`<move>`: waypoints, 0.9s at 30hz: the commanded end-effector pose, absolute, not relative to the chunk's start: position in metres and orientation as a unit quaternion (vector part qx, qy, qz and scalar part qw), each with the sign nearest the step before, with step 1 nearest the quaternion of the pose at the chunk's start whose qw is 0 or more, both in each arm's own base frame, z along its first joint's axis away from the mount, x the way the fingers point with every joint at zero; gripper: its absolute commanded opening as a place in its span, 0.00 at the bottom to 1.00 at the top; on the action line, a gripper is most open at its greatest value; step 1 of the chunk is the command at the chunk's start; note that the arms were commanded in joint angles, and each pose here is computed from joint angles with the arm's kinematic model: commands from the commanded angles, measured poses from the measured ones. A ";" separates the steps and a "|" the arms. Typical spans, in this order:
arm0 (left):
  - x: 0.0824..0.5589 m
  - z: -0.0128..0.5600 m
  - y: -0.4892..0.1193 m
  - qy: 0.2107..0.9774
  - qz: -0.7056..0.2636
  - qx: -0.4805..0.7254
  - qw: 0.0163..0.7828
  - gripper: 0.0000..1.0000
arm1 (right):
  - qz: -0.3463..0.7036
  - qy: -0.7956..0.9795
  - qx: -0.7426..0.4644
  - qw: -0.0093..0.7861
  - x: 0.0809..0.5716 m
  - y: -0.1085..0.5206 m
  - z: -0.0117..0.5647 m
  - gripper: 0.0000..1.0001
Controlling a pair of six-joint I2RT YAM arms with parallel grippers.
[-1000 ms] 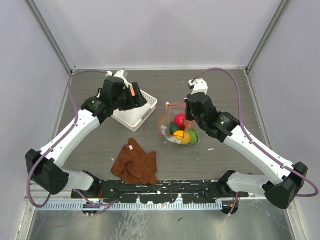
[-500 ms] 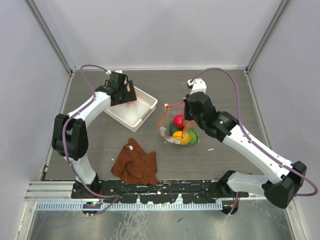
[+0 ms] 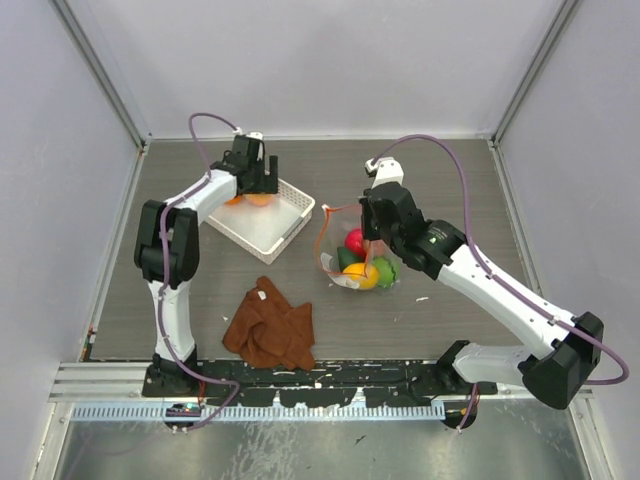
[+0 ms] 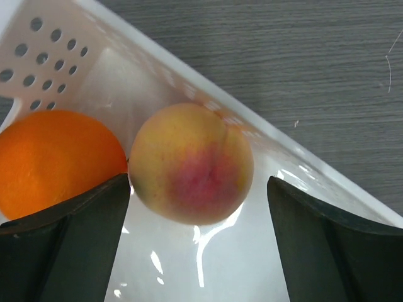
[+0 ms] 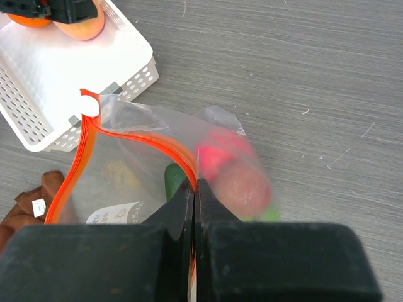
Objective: Place the food in the zip-top bag and seal the zipper
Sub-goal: Pick up the fake fruit from the bin.
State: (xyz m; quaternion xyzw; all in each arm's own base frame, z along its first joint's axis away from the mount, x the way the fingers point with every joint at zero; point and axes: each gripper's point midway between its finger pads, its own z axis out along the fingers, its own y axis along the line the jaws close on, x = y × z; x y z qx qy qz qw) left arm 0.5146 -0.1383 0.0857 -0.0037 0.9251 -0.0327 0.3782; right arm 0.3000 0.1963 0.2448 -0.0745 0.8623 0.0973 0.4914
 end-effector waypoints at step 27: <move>0.508 0.151 -0.164 0.890 -0.131 0.011 0.436 0.49 | 0.120 0.847 -0.062 0.514 0.307 0.203 0.262 0.00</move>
